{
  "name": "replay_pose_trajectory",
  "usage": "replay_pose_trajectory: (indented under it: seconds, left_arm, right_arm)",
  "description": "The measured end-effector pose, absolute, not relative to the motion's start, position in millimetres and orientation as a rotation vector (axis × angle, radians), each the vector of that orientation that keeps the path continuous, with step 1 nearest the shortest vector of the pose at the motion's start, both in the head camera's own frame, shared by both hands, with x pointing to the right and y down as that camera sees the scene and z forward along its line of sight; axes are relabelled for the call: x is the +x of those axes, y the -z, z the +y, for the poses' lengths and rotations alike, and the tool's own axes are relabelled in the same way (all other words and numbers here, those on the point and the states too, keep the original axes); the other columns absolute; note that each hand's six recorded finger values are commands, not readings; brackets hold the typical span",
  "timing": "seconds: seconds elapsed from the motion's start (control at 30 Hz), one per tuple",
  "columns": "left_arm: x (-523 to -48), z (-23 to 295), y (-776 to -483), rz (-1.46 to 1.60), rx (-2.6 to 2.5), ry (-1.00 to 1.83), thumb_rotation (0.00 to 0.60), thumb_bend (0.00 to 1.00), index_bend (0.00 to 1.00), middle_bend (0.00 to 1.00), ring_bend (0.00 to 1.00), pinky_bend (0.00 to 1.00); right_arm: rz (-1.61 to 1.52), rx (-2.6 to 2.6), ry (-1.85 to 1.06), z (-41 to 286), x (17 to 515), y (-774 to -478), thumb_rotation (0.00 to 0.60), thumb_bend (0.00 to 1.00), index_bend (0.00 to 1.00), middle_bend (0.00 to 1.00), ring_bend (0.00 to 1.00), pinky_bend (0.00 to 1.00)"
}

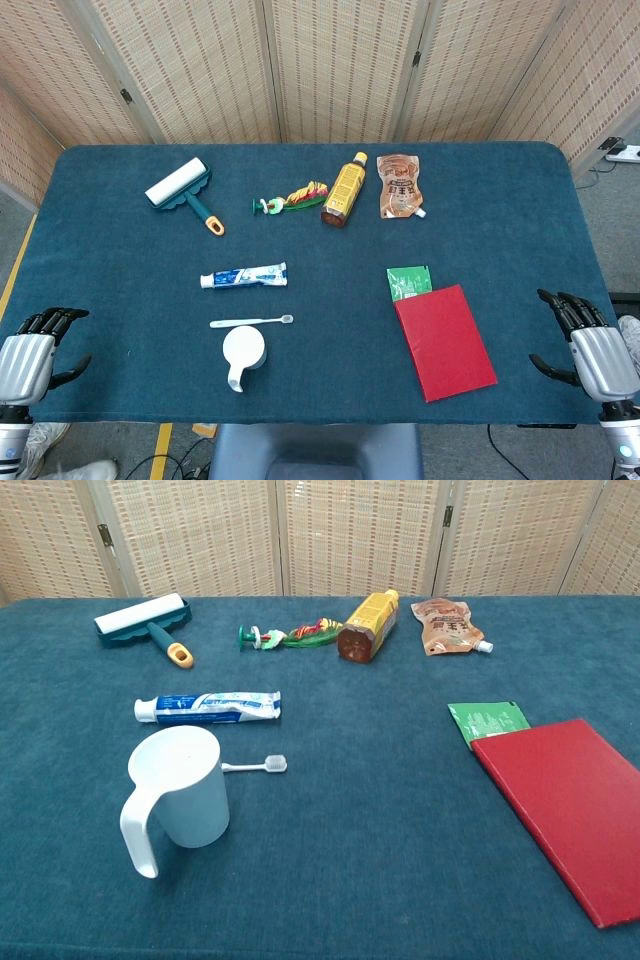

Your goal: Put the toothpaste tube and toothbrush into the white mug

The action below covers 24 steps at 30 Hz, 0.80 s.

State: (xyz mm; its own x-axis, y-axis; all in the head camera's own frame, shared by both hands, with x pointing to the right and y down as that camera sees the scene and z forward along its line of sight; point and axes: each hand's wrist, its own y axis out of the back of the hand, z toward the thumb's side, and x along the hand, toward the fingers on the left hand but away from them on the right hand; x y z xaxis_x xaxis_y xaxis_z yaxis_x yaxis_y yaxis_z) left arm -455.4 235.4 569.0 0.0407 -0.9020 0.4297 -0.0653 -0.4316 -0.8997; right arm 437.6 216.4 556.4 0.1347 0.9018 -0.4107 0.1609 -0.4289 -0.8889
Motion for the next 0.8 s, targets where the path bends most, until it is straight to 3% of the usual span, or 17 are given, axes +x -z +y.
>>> replay_pose_trajectory:
  seconds: [0.53,0.8]
  left_arm:
    - [-453.2,229.7,-569.5,1.026,-1.615,1.449,0.600,0.30,0.30,0.32,0.24,0.29]
    - [-433.5,195.3,-578.4,0.991,-1.673,1.343,0.600,0.30,0.32,0.34,0.29,0.28]
  right_arm:
    - [-1.043,-1.713,-1.337,216.0,437.6,-554.4,0.600,0.09,0.09,0.20,0.13,0.18]
    - [-1.042,-1.709,-1.316,213.7,434.5,-550.8,0.600,0.09,0.09,0.21,0.13,0.18]
